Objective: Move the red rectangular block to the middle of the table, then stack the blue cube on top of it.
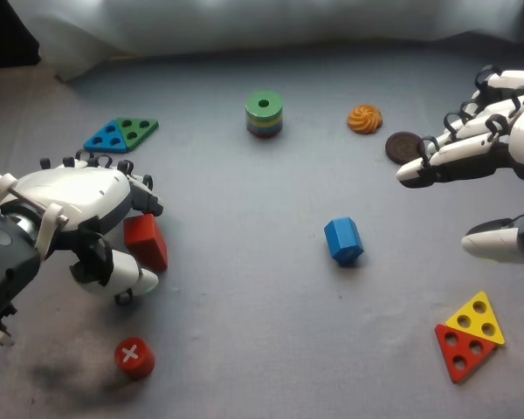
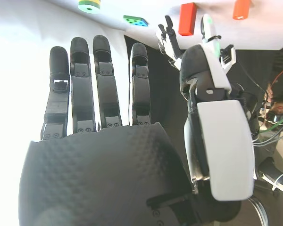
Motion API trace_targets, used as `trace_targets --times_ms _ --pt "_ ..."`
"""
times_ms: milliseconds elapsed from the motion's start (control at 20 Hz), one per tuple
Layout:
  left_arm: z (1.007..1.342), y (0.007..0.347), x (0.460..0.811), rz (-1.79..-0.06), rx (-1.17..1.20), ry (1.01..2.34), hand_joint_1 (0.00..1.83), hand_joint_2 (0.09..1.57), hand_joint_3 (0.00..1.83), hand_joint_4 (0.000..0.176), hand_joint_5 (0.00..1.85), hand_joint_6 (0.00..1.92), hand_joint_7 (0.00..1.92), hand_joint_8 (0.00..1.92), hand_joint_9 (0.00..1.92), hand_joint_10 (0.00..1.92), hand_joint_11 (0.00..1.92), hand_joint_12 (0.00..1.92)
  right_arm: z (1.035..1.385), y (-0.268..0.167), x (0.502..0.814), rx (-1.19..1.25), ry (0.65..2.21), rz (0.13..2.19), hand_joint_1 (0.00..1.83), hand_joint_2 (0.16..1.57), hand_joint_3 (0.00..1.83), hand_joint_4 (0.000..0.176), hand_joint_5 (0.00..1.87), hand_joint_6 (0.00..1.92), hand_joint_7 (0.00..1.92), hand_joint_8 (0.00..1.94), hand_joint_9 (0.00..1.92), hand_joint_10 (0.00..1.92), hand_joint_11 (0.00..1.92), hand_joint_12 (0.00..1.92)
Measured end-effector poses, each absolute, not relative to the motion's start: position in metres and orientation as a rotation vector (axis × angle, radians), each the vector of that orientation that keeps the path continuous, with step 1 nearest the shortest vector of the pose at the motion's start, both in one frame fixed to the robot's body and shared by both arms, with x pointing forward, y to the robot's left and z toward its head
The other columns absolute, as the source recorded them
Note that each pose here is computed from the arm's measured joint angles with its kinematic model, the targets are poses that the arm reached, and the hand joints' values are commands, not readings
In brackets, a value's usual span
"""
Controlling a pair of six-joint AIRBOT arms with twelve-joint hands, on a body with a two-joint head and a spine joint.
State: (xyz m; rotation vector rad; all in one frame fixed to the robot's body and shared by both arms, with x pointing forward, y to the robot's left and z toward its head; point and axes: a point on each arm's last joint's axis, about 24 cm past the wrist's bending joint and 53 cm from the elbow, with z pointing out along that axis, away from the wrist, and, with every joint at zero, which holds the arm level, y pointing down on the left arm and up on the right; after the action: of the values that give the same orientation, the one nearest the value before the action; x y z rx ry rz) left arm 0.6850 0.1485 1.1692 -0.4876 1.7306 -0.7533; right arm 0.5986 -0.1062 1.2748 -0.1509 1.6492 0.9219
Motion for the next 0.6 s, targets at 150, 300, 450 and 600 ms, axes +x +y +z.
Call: trace_targets --times_ms 150,300,450,600 --pt "1.168 0.148 0.685 -0.750 -0.492 1.733 0.94 1.08 0.01 0.019 0.61 0.01 0.33 0.00 0.18 0.00 0.00 0.45 1.275 -0.106 0.599 -0.154 1.648 0.919 0.40 1.25 0.00 0.000 0.43 0.01 0.46 0.01 0.43 0.01 0.00 0.92" --pt "1.166 0.144 0.684 -0.756 -0.492 1.739 0.95 1.09 0.00 0.000 0.64 0.00 0.37 0.00 0.24 0.01 0.00 0.60 1.275 -0.106 0.598 -0.158 1.647 0.916 0.41 1.23 0.00 0.000 0.46 0.01 0.49 0.01 0.46 0.01 0.00 0.97" --pt "1.165 0.142 0.685 -0.755 -0.494 1.736 0.93 1.10 0.00 0.002 0.64 0.00 0.38 0.00 0.24 0.00 0.00 0.53 1.275 -0.106 0.599 -0.161 1.646 0.913 0.45 1.22 0.00 0.000 0.45 0.00 0.48 0.00 0.45 0.00 0.00 0.97" --pt "1.164 0.139 0.685 -0.760 -0.492 1.739 0.90 1.11 0.00 0.000 0.61 0.00 0.35 0.00 0.23 0.00 0.00 0.54 1.275 -0.105 0.598 -0.166 1.646 0.911 0.44 1.23 0.00 0.000 0.45 0.00 0.48 0.00 0.45 0.00 0.00 0.96"
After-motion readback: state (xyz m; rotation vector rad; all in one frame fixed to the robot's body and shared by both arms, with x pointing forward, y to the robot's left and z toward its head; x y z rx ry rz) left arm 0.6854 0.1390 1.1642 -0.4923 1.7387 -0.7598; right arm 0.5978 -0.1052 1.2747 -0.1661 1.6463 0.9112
